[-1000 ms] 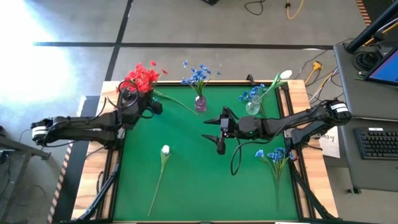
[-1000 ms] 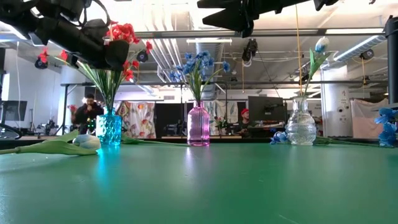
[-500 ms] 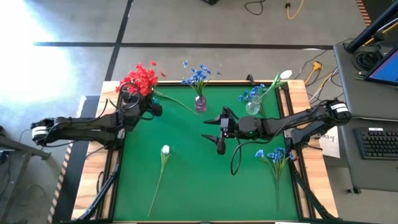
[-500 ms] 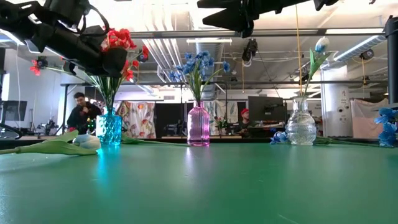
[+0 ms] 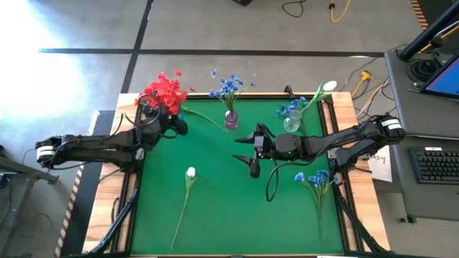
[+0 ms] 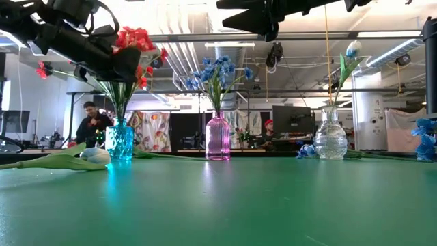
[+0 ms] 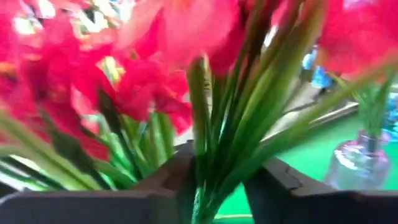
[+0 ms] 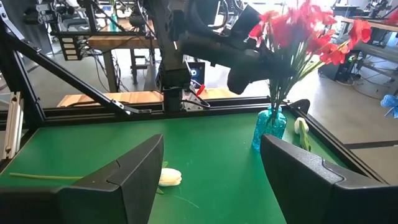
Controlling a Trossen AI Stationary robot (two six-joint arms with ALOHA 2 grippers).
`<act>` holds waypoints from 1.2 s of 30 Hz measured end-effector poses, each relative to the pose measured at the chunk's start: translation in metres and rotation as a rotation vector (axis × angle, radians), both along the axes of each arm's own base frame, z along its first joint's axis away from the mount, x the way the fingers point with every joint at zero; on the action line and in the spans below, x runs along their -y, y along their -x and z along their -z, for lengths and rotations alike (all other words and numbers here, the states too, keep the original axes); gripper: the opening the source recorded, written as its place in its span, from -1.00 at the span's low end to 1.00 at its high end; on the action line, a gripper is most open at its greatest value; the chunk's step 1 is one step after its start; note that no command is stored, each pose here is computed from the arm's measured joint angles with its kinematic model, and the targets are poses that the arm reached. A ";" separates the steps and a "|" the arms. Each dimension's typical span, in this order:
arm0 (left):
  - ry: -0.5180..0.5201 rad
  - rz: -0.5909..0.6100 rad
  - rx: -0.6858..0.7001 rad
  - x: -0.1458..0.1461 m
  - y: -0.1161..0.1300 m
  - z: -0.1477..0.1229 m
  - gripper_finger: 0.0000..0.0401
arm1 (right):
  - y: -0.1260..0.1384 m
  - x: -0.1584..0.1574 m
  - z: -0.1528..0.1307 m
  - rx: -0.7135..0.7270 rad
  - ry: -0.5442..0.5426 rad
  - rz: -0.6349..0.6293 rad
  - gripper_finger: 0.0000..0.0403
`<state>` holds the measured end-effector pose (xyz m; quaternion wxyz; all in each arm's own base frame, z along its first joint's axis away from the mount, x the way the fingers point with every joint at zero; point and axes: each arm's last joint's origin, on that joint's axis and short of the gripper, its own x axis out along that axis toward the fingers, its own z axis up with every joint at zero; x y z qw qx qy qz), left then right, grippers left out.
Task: Sort flowers into vase by color
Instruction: Put the red flowers into the blue vase
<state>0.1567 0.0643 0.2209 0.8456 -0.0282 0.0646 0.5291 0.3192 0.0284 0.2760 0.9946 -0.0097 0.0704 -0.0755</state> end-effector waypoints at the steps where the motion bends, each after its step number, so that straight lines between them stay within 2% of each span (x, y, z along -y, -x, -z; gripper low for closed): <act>1: -0.001 0.013 -0.001 0.000 -0.001 -0.001 -0.42 | 0.000 0.000 0.000 0.000 0.000 0.000 0.29; 5: -0.006 0.081 0.017 0.000 -0.005 -0.013 -0.22 | 0.000 0.000 0.000 -0.001 0.000 0.000 0.29; 10: 0.004 0.086 -0.012 0.000 -0.007 -0.033 -0.08 | 0.000 0.000 0.000 -0.001 0.000 0.000 0.29; 15: 0.027 0.087 -0.069 0.000 -0.008 -0.052 -0.04 | 0.000 0.000 0.000 -0.001 0.000 0.000 0.29; 19: 0.040 0.101 -0.063 0.000 -0.008 -0.065 -0.04 | 0.000 0.000 0.000 -0.001 0.000 0.000 0.29; 25: 0.083 0.152 -0.051 0.002 -0.009 -0.064 0.01 | 0.000 0.000 0.000 -0.001 0.001 0.000 0.29; 29: 0.115 0.141 -0.048 0.002 -0.009 -0.054 0.21 | 0.000 0.000 0.000 -0.001 0.005 -0.001 0.29; 36: 0.118 0.139 -0.024 0.003 -0.009 -0.062 0.63 | 0.000 0.000 0.000 -0.001 0.001 -0.001 0.29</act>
